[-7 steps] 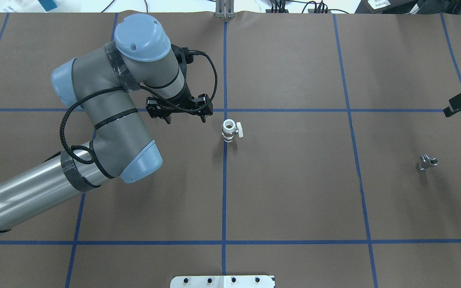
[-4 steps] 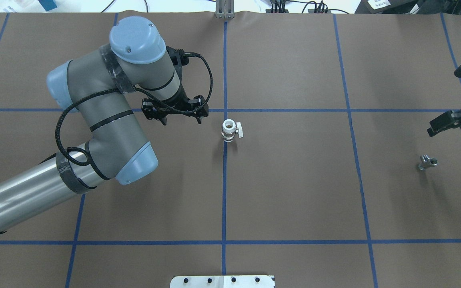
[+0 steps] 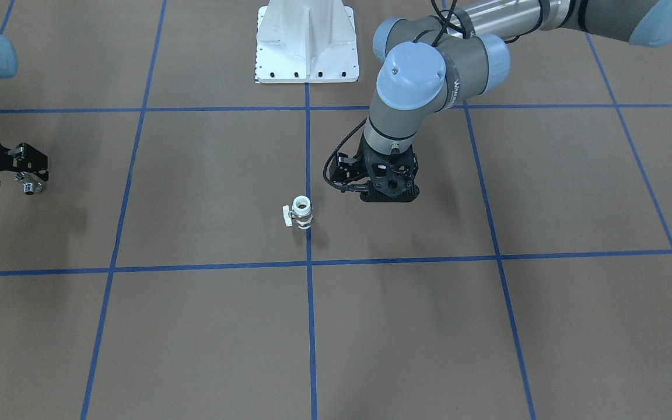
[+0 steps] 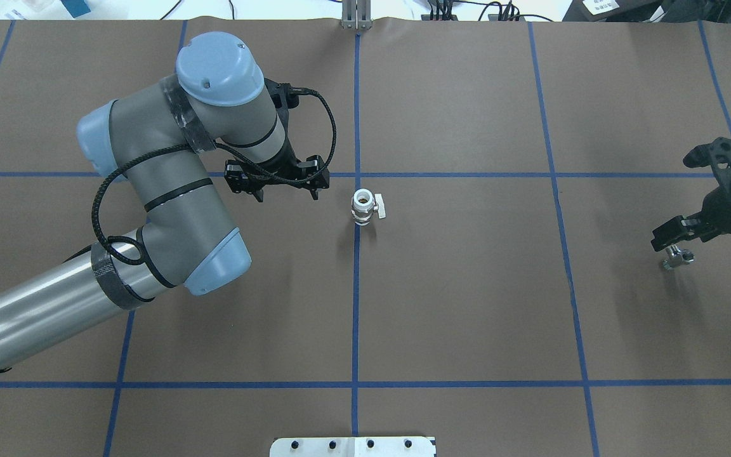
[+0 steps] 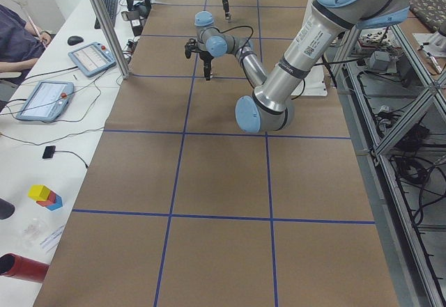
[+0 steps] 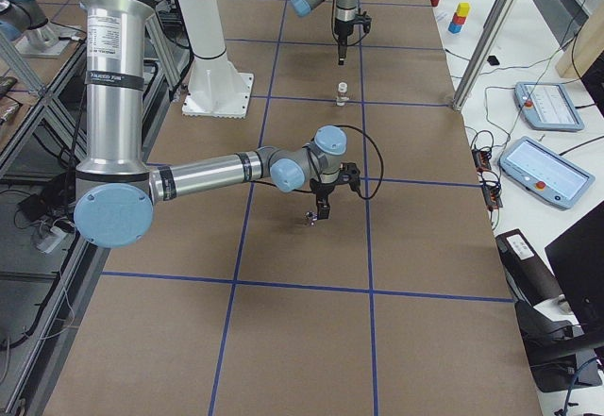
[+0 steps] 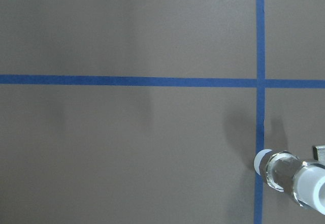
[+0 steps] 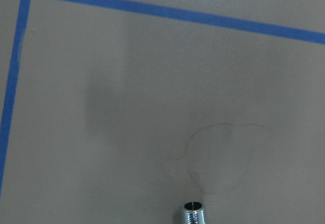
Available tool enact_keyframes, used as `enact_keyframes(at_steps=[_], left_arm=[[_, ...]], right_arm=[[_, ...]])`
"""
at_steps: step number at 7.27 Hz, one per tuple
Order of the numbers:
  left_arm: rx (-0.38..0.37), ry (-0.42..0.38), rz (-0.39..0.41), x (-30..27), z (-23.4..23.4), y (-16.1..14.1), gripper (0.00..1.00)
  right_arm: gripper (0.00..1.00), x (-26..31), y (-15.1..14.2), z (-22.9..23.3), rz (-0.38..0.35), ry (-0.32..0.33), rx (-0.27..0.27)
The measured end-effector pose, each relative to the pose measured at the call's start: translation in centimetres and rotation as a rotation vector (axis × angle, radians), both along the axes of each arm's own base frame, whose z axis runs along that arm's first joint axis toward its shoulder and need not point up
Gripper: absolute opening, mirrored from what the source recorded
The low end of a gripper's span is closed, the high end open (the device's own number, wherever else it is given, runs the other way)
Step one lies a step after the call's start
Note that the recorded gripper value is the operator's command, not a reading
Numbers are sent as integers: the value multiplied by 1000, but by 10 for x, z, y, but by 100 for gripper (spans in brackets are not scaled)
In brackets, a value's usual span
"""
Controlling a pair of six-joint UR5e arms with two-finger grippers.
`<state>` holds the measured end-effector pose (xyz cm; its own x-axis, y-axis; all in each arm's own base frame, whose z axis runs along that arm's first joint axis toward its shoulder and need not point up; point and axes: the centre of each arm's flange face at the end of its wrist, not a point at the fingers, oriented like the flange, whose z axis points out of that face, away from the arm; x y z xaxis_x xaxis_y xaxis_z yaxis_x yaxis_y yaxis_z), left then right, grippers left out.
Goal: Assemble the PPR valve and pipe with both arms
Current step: 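Grasp the chrome threaded fitting with the right gripper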
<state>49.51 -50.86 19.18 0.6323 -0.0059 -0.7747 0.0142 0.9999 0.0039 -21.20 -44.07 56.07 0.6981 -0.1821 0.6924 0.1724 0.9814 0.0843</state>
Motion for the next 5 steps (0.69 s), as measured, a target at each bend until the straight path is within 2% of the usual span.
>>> enact_keyframes(at_steps=[3, 5], left_arm=[[-1, 0, 2, 1, 0, 1, 100], [0, 1, 2, 1, 0, 1, 100]], right_arm=[[96, -9, 7, 7, -29, 9, -1], [90, -7, 11, 16, -56, 18, 11]])
